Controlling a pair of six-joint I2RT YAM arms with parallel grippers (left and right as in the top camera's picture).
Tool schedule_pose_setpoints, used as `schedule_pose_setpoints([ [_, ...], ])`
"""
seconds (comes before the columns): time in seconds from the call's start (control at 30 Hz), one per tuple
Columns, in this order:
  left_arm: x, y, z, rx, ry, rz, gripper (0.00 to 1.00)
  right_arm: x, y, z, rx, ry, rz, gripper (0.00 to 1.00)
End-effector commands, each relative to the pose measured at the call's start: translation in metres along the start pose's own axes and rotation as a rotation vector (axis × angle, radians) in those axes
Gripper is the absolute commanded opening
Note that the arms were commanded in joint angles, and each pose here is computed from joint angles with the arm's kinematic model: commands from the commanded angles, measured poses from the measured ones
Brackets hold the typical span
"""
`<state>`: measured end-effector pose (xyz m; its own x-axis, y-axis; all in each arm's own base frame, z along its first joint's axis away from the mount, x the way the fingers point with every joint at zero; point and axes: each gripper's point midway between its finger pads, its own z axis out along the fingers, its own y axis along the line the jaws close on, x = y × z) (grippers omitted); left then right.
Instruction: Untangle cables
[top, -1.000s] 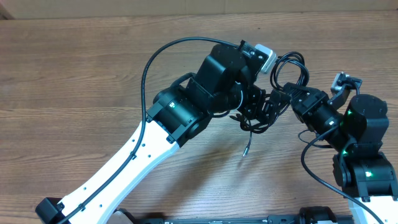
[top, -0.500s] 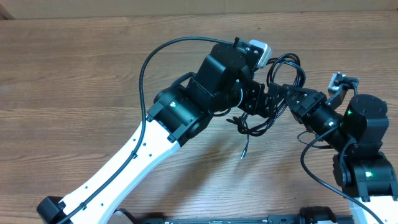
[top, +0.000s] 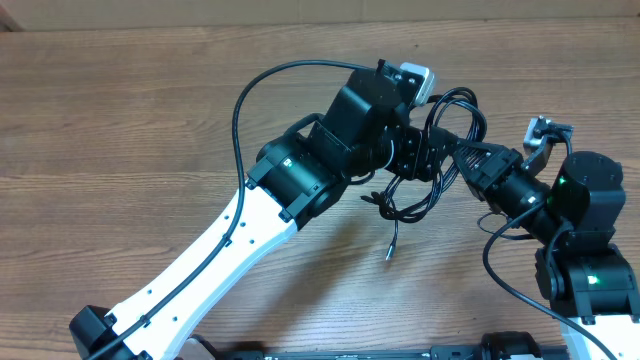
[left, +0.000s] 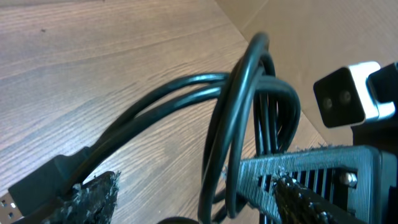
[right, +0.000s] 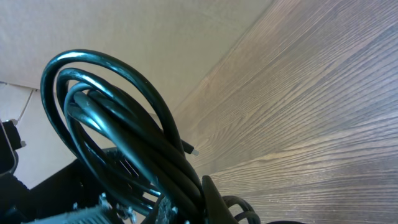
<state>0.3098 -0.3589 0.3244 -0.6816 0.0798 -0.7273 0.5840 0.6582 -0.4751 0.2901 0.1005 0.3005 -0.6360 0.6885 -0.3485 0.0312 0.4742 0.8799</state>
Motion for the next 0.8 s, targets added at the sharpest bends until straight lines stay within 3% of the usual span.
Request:
schedule_pose_setpoints([
  [0.0,-0.0138,0.0020,0.0006,-0.014,-0.044,-0.010,0.81,-0.0023,0.0159,-0.0058,-0.045,-0.006,-0.028,0.04],
  [0.53,-0.0126,0.0016,0.0028,-0.011,-0.040,-0.010,0.56,0.0040,0.0197,-0.0061,-0.068,0.031,-0.032,0.04],
  [0.77,-0.0127,0.0015,0.0028,-0.011,-0.040,-0.009,0.56,0.0072,0.0214,-0.0063,-0.080,0.048,-0.055,0.04],
])
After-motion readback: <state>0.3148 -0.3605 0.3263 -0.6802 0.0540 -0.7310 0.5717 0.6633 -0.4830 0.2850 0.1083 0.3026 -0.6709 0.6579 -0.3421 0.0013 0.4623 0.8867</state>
